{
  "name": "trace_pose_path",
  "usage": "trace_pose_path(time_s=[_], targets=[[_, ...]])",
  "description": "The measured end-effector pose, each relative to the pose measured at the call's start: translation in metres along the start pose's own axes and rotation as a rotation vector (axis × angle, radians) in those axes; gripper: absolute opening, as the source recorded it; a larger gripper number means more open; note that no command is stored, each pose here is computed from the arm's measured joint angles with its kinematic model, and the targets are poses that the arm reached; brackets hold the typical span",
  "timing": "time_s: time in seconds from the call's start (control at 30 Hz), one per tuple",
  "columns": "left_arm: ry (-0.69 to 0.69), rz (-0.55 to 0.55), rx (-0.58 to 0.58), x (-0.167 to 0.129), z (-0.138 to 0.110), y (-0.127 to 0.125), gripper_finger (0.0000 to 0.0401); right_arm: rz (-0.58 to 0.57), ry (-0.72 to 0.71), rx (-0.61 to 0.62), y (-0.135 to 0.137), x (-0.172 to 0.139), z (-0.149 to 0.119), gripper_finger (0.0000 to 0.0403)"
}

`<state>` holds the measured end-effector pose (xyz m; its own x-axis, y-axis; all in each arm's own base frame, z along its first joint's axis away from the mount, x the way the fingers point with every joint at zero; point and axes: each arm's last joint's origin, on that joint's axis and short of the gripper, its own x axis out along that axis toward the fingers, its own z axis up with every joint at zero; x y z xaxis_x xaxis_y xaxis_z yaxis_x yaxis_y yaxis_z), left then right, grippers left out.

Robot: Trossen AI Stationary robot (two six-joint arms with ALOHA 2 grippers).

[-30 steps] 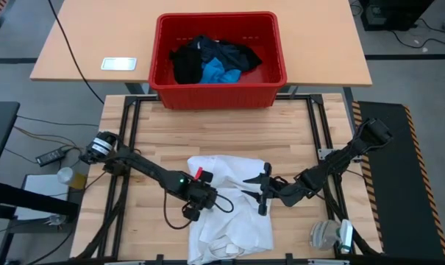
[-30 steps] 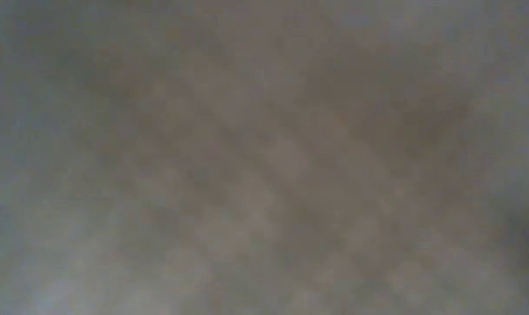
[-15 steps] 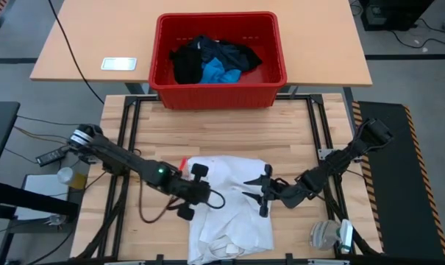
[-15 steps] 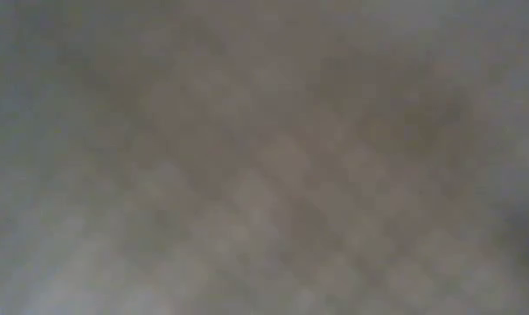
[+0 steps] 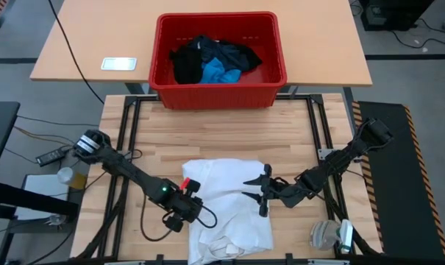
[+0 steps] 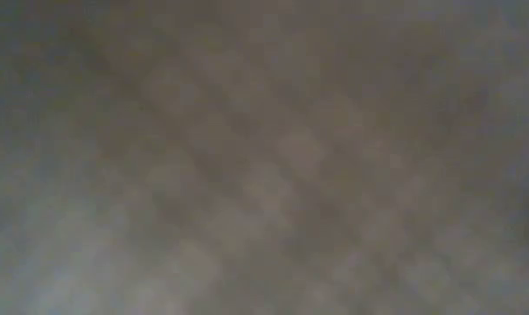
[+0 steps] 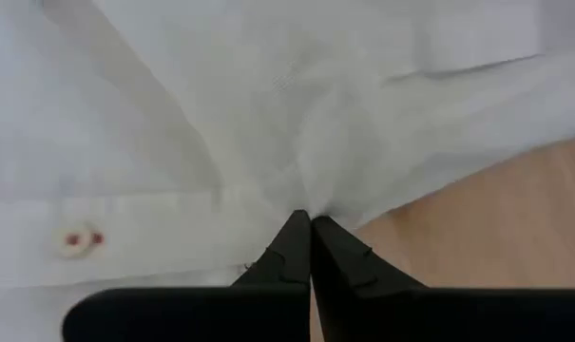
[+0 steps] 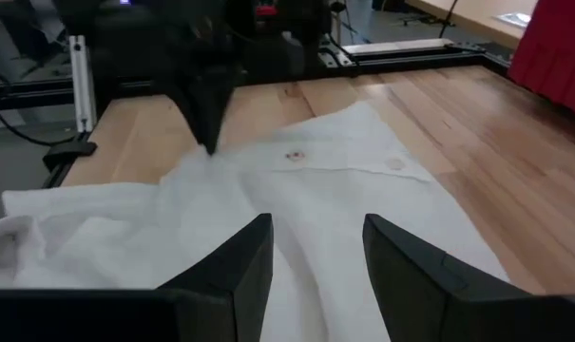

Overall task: Fold laundry
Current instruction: Fold the white polo

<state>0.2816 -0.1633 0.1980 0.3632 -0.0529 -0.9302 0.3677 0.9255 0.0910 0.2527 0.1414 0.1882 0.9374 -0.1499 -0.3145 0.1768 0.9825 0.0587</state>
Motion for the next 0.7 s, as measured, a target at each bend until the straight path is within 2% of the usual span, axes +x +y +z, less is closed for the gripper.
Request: trace_pose_path(time_s=[0.1, 0.2, 0.37, 0.5, 0.6, 0.7], targets=[[0.012, 0.01, -0.024, 0.006, -0.002, 0.0, 0.0024, 0.024, 0.009, 0.003, 0.001, 0.0, 0.0, 0.0172], [-0.013, 0.011, -0.03, 0.006, 0.0, -0.002, 0.0059, 0.059, 0.023, 0.024, 0.002, 0.0, -0.001, 0.0172], [-0.059, -0.006, -0.037, -0.006, 0.007, -0.008, 0.0153, 0.13, 0.069, 0.039, 0.004, -0.001, -0.004, 0.0172], [-0.07, -0.056, -0.091, -0.031, 0.02, -0.009, 0.0219, 0.173, 0.1, 0.063, 0.006, -0.002, -0.004, 0.0172], [-0.055, 0.03, -0.102, -0.044, 0.018, -0.003, 0.0238, 0.149, 0.161, 0.024, 0.008, 0.001, 0.002, 0.0172], [-0.066, 0.168, -0.102, -0.046, 0.011, 0.009, 0.0239, 0.049, 0.263, -0.011, -0.002, 0.005, 0.002, 0.0172]])
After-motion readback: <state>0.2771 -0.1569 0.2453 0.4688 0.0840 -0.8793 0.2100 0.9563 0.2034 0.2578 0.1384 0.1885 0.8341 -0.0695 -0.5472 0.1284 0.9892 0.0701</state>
